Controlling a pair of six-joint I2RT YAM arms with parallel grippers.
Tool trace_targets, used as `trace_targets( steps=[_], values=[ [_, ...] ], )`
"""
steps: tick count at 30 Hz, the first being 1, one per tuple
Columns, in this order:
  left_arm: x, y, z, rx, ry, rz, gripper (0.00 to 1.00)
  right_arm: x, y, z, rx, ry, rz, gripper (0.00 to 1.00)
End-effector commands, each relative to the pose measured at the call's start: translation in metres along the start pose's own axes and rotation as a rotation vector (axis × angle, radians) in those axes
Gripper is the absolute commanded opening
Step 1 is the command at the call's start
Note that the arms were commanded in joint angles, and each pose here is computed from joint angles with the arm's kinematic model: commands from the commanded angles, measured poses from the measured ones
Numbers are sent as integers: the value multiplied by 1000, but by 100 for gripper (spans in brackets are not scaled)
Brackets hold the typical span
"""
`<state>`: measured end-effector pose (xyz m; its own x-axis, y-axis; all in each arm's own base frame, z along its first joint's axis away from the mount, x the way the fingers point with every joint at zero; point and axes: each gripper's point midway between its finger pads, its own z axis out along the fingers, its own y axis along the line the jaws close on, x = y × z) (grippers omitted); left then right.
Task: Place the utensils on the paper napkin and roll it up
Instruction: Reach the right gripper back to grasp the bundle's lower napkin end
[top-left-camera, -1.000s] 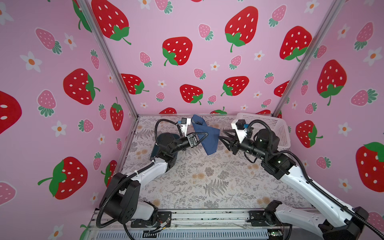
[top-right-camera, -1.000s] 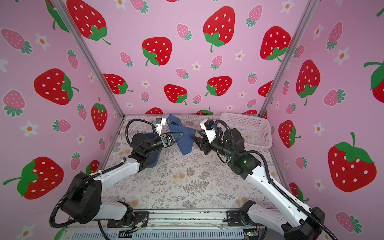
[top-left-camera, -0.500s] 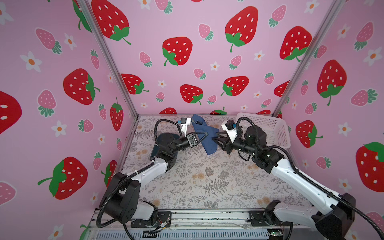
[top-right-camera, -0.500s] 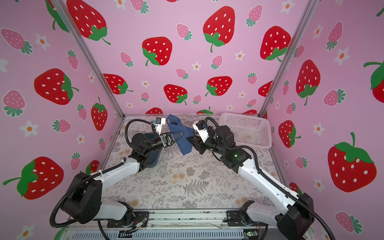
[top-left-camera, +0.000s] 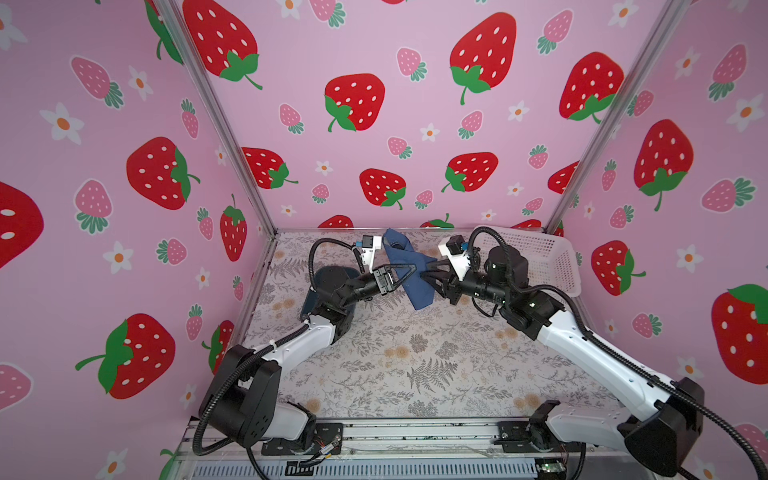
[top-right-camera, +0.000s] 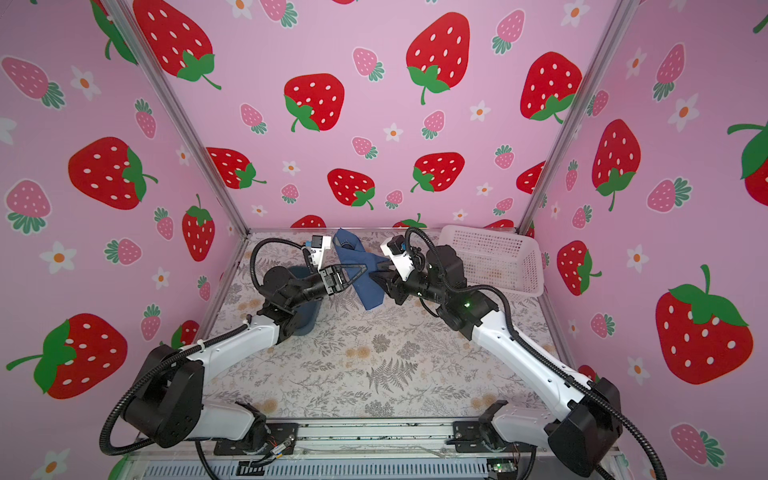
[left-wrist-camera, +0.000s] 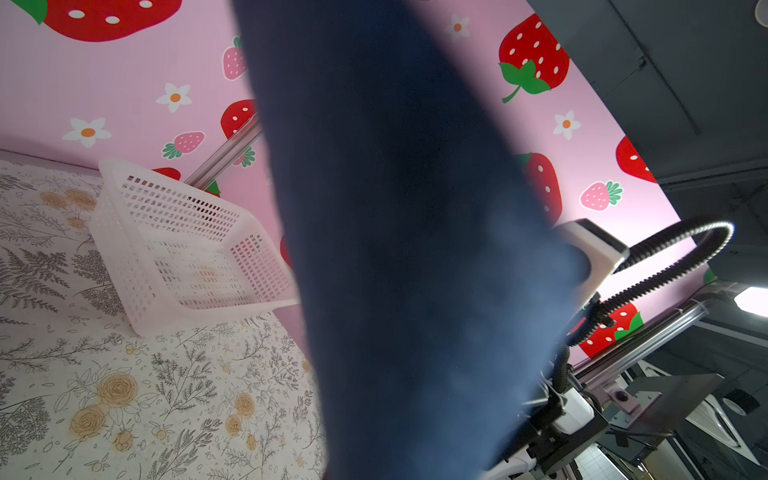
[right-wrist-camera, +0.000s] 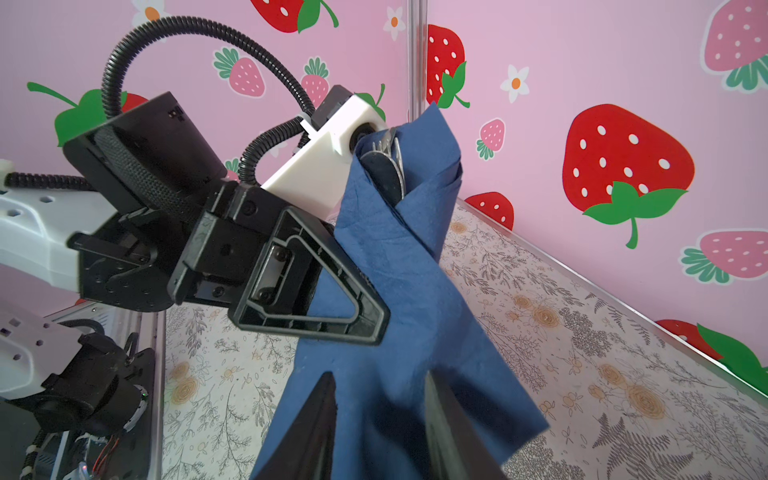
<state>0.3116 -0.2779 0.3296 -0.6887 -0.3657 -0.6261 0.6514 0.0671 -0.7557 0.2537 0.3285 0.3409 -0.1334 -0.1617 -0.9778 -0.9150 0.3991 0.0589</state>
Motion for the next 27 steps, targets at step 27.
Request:
trace_targets(
  steps=[27],
  values=[
    [-14,-49,0,107,-7,75,0,7,36,14,-246,30,86,36]
  ],
)
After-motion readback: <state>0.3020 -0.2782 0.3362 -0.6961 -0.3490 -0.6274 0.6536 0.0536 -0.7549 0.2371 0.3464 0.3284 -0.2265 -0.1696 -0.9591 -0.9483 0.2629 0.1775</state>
